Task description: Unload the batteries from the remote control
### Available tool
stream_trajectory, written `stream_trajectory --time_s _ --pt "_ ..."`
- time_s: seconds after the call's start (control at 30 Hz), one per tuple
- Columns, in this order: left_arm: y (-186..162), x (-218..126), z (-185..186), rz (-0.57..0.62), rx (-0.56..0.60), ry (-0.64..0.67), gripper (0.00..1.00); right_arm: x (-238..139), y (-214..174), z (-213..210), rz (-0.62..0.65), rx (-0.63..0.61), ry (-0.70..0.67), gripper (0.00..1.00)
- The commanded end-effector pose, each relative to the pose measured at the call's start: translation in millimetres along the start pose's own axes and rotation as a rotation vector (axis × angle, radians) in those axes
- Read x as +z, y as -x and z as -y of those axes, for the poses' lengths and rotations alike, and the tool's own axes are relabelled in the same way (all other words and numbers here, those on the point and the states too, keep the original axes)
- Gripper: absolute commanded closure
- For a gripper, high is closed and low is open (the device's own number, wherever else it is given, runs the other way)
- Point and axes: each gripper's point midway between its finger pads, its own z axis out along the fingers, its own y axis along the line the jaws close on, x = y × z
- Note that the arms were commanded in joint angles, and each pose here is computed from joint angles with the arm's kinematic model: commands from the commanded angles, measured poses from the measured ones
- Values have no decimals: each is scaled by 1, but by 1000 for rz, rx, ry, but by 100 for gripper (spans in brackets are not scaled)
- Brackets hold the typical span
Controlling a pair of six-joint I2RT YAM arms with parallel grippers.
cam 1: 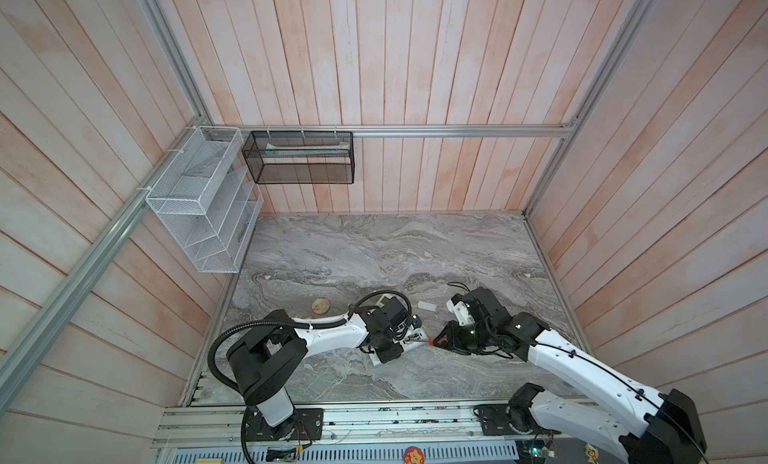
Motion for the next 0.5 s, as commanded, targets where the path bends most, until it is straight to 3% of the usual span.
stream_trajectory --time_s 0.0,0.23,0.47 --pt "-48 19 29 -165 -3 -176 68 -4 13 37 52 10 -225 100" --pt "-47 11 35 -200 -43 -326 71 -9 38 14 56 -55 -236 100" --pt "-47 8 29 -214 -76 -344 70 -15 52 3 64 -80 -253 100"
